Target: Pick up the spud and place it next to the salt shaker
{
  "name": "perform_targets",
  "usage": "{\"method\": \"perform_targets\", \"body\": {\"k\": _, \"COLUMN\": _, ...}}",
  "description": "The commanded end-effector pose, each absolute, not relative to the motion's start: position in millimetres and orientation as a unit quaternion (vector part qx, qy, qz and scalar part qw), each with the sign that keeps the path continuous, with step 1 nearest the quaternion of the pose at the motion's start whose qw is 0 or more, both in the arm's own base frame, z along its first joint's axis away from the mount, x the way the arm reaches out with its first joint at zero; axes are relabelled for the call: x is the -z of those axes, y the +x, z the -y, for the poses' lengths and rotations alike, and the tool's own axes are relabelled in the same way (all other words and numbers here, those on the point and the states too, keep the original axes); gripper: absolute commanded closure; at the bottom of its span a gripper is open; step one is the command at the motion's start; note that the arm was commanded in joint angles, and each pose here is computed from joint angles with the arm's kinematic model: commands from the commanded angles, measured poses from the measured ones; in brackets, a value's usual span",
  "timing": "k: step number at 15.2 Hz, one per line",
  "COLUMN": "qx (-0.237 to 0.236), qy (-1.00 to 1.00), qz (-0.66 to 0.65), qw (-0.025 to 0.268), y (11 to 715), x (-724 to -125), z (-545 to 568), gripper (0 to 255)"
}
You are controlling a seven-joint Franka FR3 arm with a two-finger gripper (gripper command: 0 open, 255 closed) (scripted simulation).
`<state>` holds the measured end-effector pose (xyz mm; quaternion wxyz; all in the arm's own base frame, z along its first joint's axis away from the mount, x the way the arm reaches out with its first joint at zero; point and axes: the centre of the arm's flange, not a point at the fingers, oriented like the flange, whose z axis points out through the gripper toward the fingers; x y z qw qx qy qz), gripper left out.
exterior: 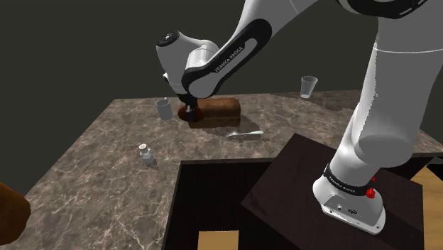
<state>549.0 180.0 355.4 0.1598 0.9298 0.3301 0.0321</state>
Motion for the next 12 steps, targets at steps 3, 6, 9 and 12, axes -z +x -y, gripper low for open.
{"method": "perform_targets", "body": {"k": 3, "qx": -0.032, "qy": 0.930, "qz": -0.329, "qw": 0.160, "y": 570.2, "x": -355.3, "z": -229.1, "gripper": 255}}
{"method": "perform_targets", "body": {"k": 6, "qx": -0.032, "qy": 0.930, "qz": -0.329, "qw": 0.160, "y": 584.4, "x": -355.3, "z": -266.0, "gripper": 255}}
{"method": "perform_targets", "body": {"k": 9, "qx": -0.032, "qy": 0.930, "qz": -0.329, "qw": 0.160, "y": 598.6, "x": -355.4, "z": -303.0, "gripper": 255}}
{"method": "perform_targets", "body": {"k": 12, "qx": -0.032, "qy": 0.930, "qz": -0.329, "qw": 0.160, "y": 607.6, "x": -350.1, "z": -326.3, "gripper": 255}}
